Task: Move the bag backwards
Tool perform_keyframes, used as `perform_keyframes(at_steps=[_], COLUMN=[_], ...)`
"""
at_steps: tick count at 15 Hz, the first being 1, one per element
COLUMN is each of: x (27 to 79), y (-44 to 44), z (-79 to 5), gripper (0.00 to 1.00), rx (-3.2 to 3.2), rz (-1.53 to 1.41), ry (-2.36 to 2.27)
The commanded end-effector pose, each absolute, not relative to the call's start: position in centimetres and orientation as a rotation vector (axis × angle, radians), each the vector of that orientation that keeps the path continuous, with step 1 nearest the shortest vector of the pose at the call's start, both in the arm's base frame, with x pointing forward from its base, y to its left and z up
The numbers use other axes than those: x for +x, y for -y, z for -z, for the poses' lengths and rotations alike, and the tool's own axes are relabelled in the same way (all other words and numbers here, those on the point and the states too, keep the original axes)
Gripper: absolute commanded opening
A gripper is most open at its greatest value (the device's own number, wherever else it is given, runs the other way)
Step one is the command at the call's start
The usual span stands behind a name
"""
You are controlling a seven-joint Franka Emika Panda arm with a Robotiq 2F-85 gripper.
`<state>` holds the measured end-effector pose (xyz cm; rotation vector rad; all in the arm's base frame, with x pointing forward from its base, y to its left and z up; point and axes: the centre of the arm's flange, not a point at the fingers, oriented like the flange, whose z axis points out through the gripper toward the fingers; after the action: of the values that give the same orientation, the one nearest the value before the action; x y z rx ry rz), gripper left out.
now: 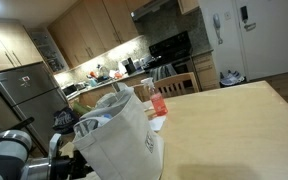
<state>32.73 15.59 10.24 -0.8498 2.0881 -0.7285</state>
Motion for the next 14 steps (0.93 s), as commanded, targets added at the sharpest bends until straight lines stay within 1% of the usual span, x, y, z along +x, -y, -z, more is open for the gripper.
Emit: perform_keyframes(at_steps=[1, 8, 14], x=[32.9, 33.4, 34.5], y=[-17.4, -18.3, -18.0], z=[-10.2, -9.6, -9.9], gripper=[1.0, 1.0, 1.0], rx=[-0.919, -0.988, -1.001], rz=[0.733, 0.694, 0.539], ry=[-2.003, -1.901, -1.784])
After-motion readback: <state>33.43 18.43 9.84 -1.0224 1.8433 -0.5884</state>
